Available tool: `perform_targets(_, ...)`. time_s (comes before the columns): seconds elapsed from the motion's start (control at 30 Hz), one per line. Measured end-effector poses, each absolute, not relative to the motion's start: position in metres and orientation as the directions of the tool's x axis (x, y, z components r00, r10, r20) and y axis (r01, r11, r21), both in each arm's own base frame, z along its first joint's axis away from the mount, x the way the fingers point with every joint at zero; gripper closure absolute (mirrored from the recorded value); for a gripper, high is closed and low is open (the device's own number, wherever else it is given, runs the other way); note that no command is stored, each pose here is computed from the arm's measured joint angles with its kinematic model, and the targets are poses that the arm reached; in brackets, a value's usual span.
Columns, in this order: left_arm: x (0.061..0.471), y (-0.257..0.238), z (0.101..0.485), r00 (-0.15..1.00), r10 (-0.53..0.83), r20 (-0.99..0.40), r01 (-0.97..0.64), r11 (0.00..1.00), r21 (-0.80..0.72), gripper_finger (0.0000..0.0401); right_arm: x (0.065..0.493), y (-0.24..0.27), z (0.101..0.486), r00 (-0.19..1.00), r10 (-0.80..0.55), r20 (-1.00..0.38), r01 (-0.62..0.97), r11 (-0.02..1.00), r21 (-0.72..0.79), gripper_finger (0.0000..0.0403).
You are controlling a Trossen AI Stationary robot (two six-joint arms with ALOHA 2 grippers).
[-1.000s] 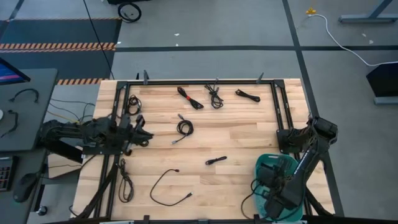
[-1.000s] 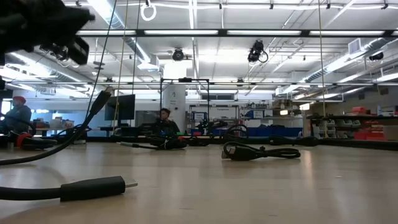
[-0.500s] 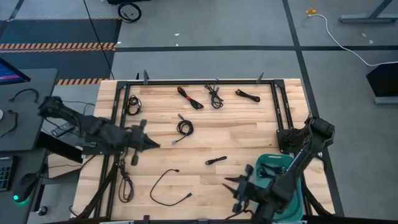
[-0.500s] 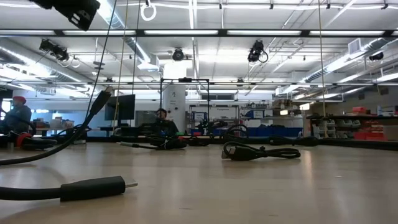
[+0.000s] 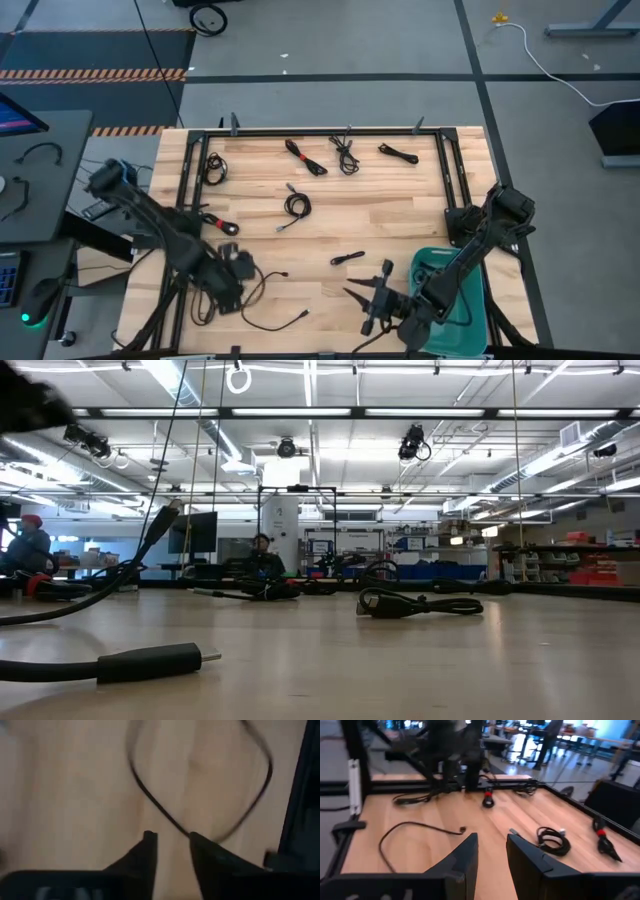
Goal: Pick and place USB-C Cables
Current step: Put the black charger cable into the blue bin
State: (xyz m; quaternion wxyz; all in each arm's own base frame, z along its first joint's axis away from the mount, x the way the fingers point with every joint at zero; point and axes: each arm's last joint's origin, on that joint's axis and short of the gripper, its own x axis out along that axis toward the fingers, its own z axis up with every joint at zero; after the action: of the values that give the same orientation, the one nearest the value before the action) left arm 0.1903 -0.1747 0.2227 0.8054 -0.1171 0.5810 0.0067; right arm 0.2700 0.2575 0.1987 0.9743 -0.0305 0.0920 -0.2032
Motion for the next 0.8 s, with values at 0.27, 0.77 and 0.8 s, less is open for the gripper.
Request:
perform_targets(0.27, 0.171, -0.232, 0.168, 0.086, -0.19, -0.978, -0.134, 0.971, -0.2, 0.0135, 0.267, 0.255, 0.19, 0.914, -0.365, -0.176, 0.363, 0.931, -0.05, 0.0296)
perform_targets(0.77, 0.157, -0.264, 0.126, 0.459, 0.084, -0.885, -0.276, 0.96, -0.052, 0.0122, 0.266, 0.258, 0.19, 0.931, -0.304, -0.201, 0.304, 0.952, -0.036, 0.0296)
perform_targets(0.8, 0.159, -0.264, 0.125, 0.474, 0.097, -0.875, -0.27, 0.962, -0.04, 0.0122, 0.266, 0.258, 0.19, 0.932, -0.301, -0.203, 0.3, 0.953, -0.036, 0.0296)
